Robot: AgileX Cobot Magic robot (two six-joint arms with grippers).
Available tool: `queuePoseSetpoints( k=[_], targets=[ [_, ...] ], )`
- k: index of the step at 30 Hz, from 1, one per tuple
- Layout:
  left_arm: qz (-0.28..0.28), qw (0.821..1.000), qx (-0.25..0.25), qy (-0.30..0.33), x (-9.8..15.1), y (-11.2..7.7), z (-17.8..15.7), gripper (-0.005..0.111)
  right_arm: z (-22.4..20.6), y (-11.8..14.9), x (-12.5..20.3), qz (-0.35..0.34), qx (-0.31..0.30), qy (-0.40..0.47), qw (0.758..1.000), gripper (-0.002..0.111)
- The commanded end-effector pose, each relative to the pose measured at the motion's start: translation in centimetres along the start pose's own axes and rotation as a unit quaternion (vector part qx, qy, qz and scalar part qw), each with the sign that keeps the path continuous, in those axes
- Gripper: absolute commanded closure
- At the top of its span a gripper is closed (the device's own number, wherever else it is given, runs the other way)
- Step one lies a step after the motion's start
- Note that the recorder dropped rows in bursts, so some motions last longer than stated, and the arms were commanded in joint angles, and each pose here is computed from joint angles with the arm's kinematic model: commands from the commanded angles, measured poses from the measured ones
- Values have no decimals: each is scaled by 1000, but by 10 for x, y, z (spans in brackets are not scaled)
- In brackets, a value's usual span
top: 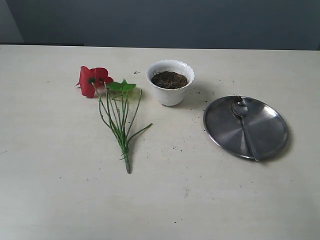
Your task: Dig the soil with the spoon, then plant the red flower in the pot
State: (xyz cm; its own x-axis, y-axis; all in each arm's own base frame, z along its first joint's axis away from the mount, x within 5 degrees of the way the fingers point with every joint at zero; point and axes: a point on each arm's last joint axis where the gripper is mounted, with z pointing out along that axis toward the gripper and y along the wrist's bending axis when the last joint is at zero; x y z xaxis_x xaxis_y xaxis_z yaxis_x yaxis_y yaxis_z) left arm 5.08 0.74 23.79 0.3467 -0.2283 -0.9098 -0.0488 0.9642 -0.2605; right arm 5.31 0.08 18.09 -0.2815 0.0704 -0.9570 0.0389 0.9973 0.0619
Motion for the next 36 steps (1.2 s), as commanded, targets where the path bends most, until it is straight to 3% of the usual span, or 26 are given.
queuePoseSetpoints(
  k=[1,5,8,18,27,30,32,36],
  targets=[
    [-21,999,7,-24,-15,-4,1,106,0,0,0,-1,2,-8,1000,109],
    [-21,995,27,-91,-34,-9,0,106,0,0,0,-1,2,-8,1000,109],
    [-21,994,31,-101,-42,-12,0,106,0,0,0,-1,2,-8,1000,109],
    [3,1000,-4,20,-68,-20,14,106,0,0,0,-1,2,-7,1000,109],
    [-62,994,-26,91,-99,-29,51,106,0,0,0,-1,2,-7,1000,109],
    [-48,992,-28,109,-112,-34,62,106,0,0,0,-1,2,-7,1000,109],
    [-26,987,-27,155,-119,-38,74,106,0,0,0,-1,2,-8,1000,109],
    [61,973,47,219,-125,-53,101,106,0,0,0,-1,2,-8,1000,109]
  ],
)
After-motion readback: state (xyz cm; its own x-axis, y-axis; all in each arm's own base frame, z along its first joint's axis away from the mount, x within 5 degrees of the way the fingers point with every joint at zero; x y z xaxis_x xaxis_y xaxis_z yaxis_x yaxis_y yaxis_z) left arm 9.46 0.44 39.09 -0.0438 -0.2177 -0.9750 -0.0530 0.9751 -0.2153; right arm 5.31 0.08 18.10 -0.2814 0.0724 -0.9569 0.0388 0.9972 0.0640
